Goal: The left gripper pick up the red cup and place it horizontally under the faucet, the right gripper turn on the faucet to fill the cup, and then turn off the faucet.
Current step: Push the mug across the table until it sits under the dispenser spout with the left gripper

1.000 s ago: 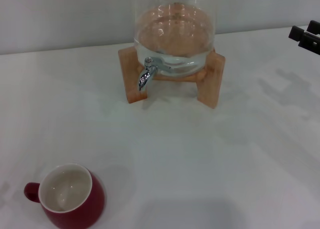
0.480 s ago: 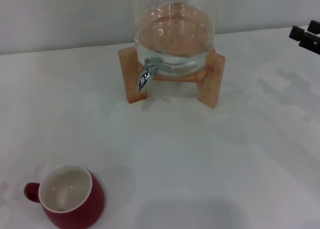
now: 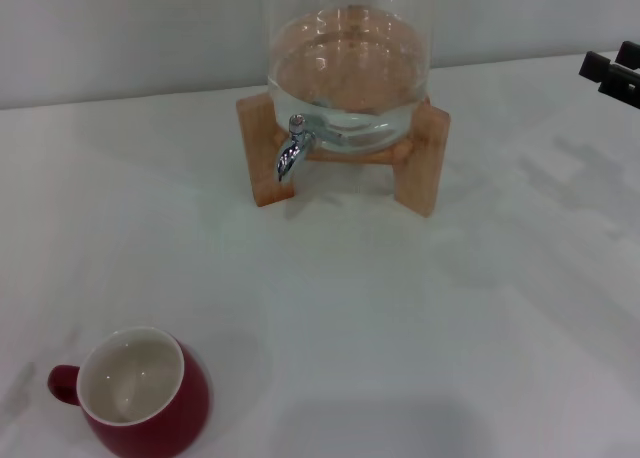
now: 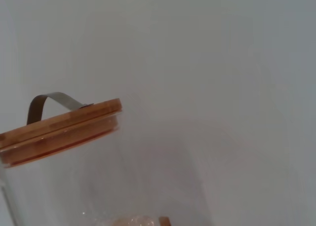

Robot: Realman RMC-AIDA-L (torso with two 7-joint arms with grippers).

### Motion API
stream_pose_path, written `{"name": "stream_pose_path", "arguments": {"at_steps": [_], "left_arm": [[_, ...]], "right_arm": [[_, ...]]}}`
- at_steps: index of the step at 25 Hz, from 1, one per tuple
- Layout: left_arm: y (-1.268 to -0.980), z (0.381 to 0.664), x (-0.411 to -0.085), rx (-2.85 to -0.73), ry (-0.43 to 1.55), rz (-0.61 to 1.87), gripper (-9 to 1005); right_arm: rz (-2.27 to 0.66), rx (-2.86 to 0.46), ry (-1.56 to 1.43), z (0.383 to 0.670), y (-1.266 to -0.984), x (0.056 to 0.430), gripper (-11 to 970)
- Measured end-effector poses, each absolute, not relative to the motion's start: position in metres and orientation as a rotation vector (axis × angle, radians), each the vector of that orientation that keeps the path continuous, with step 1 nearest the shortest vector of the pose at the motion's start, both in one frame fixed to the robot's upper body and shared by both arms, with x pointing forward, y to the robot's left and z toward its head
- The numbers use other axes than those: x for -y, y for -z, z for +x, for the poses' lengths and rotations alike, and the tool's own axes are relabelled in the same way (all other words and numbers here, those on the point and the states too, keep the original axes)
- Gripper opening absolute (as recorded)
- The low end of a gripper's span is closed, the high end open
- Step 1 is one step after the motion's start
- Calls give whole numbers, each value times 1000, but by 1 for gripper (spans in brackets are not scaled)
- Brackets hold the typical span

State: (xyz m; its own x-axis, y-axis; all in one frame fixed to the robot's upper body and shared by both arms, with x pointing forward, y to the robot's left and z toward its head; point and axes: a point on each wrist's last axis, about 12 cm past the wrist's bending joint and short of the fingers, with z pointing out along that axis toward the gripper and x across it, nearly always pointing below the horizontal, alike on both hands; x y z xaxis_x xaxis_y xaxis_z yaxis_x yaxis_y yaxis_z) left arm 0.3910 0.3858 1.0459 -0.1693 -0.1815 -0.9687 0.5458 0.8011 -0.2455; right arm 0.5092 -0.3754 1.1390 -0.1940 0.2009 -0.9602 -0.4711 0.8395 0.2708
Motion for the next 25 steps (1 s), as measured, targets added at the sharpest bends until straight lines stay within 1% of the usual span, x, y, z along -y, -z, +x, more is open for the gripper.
{"name": "stream_pose_path", "arguments": {"at_steps": [10,17,25], "left_arm": [[-1025,386,-368,-1620,582,361,784],[-1009,384,-358,-1666,545,381,780],[-1003,379,-351,-1672,537,382,776]], "right_arm": [[-211,-1656,-612,511,-1140,376,730],[-195,-1657,-606,511,-1139,379,730],[-180,-1658,-609,514,-1138,381,729]]}}
